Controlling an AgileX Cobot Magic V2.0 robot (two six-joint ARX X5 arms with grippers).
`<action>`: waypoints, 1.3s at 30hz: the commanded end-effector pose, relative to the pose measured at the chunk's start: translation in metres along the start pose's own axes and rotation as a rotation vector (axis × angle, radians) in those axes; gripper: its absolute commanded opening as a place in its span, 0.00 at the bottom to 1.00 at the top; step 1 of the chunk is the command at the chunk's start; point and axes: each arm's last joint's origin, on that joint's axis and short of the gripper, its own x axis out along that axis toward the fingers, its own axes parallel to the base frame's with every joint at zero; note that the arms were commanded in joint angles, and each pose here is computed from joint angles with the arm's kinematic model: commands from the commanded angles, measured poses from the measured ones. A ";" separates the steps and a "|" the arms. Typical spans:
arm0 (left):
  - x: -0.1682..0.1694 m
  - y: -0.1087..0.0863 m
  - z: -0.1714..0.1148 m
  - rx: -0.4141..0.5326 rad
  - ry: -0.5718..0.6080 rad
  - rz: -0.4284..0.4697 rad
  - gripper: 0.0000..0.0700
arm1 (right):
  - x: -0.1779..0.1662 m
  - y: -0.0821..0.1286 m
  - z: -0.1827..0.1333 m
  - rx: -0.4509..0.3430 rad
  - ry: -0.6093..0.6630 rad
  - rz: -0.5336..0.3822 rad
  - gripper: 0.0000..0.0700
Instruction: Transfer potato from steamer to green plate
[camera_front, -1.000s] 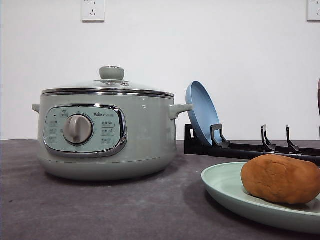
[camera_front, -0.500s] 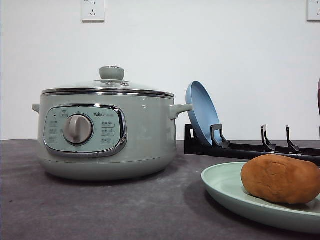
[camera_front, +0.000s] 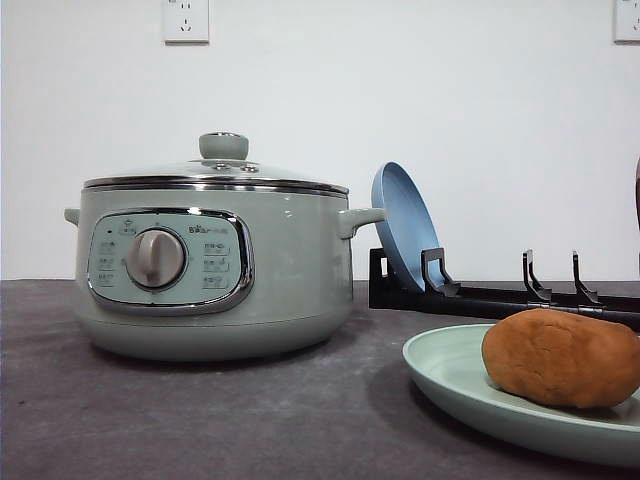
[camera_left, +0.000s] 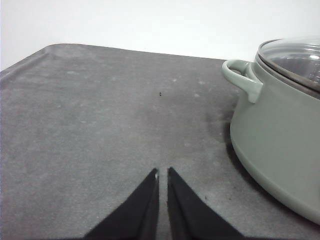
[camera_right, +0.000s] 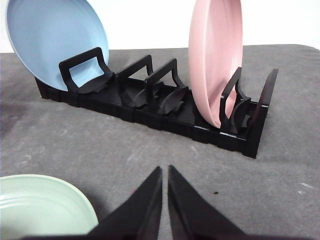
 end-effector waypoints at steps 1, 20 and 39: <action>0.002 0.001 -0.007 0.004 0.026 0.004 0.04 | 0.000 0.000 -0.001 -0.001 -0.007 0.000 0.01; 0.002 0.001 -0.007 0.004 0.026 0.004 0.04 | 0.000 0.000 -0.001 -0.001 -0.007 0.000 0.01; 0.002 0.001 -0.007 0.004 0.026 0.004 0.04 | 0.000 0.000 -0.001 -0.001 -0.007 0.000 0.01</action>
